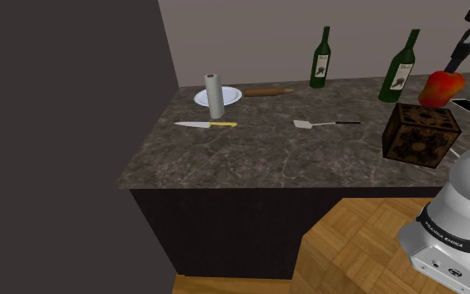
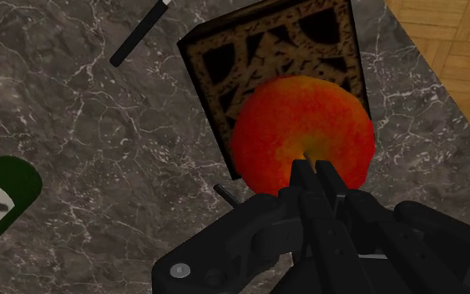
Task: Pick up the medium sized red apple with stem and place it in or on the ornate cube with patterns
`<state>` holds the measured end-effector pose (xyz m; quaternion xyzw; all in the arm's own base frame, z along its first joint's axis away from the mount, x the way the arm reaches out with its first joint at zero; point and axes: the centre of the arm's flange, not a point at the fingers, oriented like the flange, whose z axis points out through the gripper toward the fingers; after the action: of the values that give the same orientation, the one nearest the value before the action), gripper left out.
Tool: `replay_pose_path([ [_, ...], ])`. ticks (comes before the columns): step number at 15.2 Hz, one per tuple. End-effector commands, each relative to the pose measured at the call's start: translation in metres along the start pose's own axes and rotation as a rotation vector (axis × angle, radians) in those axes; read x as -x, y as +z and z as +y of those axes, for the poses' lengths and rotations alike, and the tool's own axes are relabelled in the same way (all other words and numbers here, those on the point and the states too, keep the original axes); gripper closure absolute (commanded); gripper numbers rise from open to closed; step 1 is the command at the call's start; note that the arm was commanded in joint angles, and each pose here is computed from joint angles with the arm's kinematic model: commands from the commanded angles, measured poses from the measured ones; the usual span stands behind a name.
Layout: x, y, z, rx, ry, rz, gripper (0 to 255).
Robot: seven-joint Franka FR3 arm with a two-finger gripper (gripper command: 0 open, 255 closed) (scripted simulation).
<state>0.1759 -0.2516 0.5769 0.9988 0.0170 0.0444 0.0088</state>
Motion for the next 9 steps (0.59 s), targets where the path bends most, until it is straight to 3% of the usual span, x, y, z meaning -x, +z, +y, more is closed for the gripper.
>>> replay_pose_path([
  [1, 0.002, 0.01, -0.001, 0.0, 0.0, 0.001, 255],
  [5, 0.003, 0.03, -0.001, 0.0, 0.0, 0.001, 255],
  [9, 0.003, 0.03, -0.001, 0.0, 0.0, 0.001, 255],
])
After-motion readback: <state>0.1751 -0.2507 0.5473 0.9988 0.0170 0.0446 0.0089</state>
